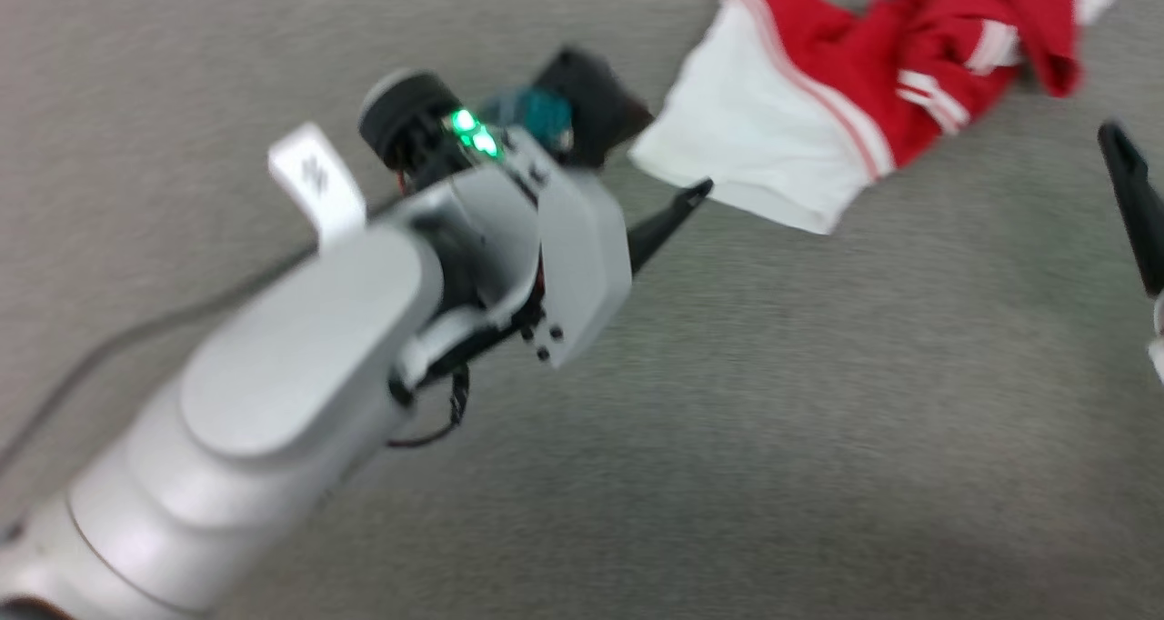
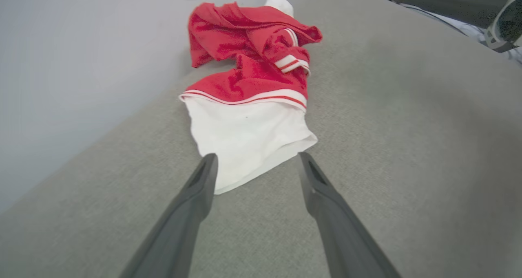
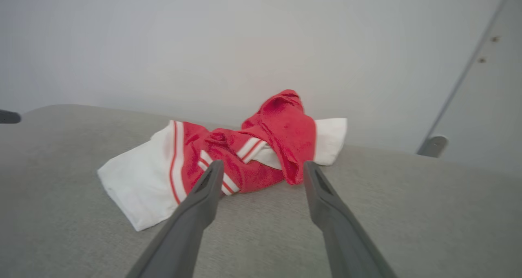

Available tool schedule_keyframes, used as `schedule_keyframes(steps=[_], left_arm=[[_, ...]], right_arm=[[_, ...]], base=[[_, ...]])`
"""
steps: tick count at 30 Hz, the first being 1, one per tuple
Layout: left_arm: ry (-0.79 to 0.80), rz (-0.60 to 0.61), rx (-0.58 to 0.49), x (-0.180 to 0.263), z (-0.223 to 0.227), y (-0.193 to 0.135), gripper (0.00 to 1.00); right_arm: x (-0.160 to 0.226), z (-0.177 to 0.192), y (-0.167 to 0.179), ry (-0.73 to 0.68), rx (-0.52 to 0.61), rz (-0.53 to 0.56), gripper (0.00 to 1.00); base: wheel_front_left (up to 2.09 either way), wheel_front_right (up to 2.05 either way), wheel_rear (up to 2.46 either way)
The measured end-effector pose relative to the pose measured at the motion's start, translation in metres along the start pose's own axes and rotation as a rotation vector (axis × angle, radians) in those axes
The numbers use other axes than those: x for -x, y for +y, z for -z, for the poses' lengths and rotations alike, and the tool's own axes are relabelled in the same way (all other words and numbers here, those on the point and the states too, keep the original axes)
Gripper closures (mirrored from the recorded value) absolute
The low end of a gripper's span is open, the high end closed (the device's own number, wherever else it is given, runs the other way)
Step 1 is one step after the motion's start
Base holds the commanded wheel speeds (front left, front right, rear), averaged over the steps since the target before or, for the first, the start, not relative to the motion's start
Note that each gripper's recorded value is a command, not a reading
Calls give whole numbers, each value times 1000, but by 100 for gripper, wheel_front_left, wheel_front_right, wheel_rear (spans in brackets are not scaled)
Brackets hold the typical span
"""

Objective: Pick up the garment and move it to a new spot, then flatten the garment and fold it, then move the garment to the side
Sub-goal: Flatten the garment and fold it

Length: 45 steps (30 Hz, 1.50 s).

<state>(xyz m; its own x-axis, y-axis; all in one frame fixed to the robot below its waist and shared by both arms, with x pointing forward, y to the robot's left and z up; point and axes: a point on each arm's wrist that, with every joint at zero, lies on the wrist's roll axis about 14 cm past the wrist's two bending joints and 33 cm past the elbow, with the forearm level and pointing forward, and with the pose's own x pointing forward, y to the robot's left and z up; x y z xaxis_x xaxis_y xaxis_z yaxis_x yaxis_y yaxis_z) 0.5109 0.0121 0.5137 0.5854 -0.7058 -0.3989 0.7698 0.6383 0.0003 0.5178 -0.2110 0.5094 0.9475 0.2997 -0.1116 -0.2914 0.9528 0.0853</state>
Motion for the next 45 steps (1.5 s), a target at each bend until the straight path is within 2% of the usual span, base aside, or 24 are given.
schedule_keyframes(steps=[6,13,17,21,29,30,32,39,45], left_arm=[[146,215,11,-38,-7,-46,0],[264,329,-10,-82,6,-80,0],[307,316,-42,-103,20,-76,0],[362,266,-74,-118,41,-59,0],[416,247,-70,-135,65,-50,2],[415,244,-72,-136,67,-49,41],[409,235,-86,-138,69,-46,100],[380,205,-101,-130,66,-34,100],[327,216,-113,-101,49,-27,100]], right_arm=[[53,-5,-29,-25,-27,155,0],[82,-10,-38,-45,-37,231,0],[90,-7,-41,-41,-39,256,0],[98,-4,-45,-33,-37,280,0],[107,0,-53,-22,-28,317,0],[106,0,-53,-22,-27,317,0],[105,1,-53,-21,-25,313,0],[95,-4,-45,-29,-22,279,0],[84,-7,-34,-30,-24,234,0]], base=[[0,0,0],[0,0,0],[0,0,0],[0,0,0],[0,0,0],[0,0,0],[0,0,0],[0,0,0],[0,0,0]])
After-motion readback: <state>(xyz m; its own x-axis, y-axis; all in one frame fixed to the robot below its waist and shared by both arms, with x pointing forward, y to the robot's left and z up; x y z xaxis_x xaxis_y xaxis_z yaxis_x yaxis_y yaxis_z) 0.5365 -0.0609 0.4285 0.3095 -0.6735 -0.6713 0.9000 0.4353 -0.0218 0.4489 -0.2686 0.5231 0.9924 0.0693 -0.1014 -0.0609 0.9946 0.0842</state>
